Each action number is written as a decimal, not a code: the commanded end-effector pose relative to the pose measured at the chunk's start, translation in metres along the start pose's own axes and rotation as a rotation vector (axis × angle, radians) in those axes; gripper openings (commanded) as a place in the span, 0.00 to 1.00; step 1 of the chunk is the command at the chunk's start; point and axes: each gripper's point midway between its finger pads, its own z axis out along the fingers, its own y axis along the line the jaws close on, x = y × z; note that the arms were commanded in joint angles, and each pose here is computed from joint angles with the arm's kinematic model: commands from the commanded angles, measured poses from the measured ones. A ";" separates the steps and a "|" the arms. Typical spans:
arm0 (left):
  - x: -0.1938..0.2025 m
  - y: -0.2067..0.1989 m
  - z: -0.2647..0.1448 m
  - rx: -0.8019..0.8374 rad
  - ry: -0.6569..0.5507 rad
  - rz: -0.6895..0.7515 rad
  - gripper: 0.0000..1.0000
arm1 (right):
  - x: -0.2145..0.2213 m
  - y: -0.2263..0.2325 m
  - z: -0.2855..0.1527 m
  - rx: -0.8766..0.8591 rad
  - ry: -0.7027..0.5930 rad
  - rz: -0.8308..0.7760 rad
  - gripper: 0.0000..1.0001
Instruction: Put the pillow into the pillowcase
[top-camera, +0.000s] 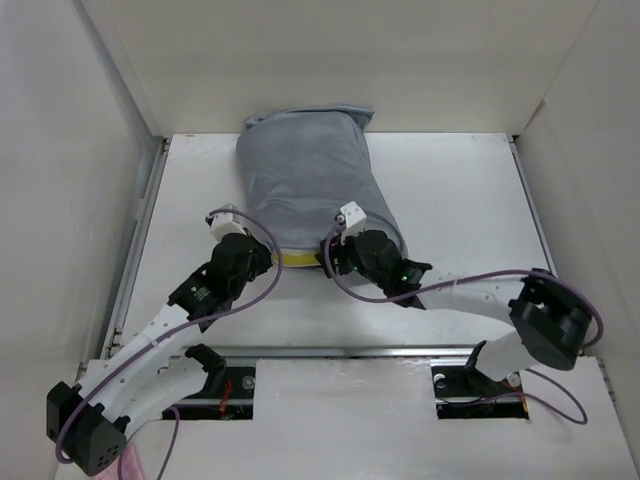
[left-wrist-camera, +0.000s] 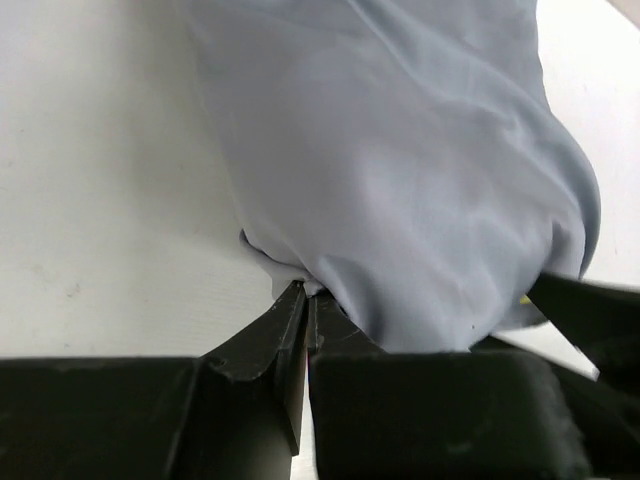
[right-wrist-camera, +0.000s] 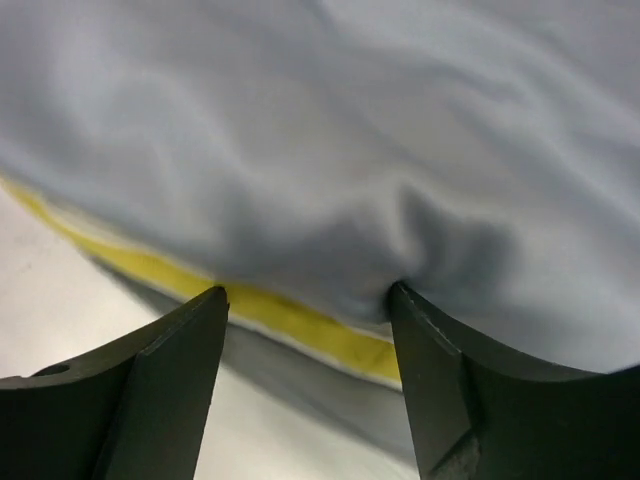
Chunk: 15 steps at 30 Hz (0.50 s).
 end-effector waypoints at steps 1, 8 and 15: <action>-0.020 -0.040 -0.016 0.135 -0.019 0.008 0.00 | -0.043 0.032 0.024 -0.091 -0.121 0.045 0.71; -0.052 -0.069 -0.044 0.223 -0.074 0.028 0.00 | -0.049 0.047 0.009 -0.016 -0.114 0.105 0.36; -0.071 -0.080 -0.058 0.262 -0.108 0.061 0.00 | -0.105 0.027 -0.060 0.021 -0.192 0.099 0.58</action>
